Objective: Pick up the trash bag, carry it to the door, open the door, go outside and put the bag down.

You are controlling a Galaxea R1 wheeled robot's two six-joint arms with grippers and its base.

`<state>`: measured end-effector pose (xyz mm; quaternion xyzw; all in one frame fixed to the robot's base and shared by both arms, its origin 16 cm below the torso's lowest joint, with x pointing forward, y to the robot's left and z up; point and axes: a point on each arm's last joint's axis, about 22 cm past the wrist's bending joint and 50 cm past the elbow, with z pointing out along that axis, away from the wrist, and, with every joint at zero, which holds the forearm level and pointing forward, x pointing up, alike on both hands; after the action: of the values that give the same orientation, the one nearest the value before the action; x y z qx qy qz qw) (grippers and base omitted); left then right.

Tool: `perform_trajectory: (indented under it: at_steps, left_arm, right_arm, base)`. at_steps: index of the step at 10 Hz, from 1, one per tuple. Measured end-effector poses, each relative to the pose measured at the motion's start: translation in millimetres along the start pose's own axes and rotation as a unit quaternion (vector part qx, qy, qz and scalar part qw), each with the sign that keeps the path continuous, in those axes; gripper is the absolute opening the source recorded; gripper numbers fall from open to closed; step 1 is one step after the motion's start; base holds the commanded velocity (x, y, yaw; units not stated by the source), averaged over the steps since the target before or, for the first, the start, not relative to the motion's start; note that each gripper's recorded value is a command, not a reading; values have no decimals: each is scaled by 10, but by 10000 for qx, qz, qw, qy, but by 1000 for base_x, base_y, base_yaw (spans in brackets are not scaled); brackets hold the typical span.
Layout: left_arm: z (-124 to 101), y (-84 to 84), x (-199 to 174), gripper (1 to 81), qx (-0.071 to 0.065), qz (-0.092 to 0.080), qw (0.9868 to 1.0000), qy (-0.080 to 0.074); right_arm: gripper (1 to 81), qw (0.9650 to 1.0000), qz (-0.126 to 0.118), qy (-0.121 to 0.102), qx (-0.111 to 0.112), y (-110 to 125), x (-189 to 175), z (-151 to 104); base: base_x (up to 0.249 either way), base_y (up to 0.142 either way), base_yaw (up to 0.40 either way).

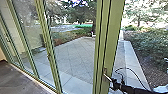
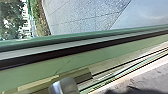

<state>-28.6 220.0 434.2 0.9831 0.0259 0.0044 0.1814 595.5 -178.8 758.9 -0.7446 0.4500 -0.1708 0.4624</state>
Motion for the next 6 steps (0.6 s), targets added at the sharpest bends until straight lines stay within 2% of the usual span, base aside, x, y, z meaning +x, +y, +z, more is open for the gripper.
perform_trajectory:
  at_steps: [1,3,6]
  left_arm:
    - [-4,-6,-140,10,8,-60,9999,-160]
    - [-19,-16,-349,10,25,-160,9990,-422]
    - [-24,-32,-404,10,46,-199,9986,-497]
  right_arm:
    - [811,10000,-5,-53,-66,92,-12,114]
    - [811,9998,-165,-64,21,170,47,255]
    - [811,9994,-316,-57,98,148,122,295]
  base:
    - [0,0,0]
    - [0,0,0]
    - [0,0,0]
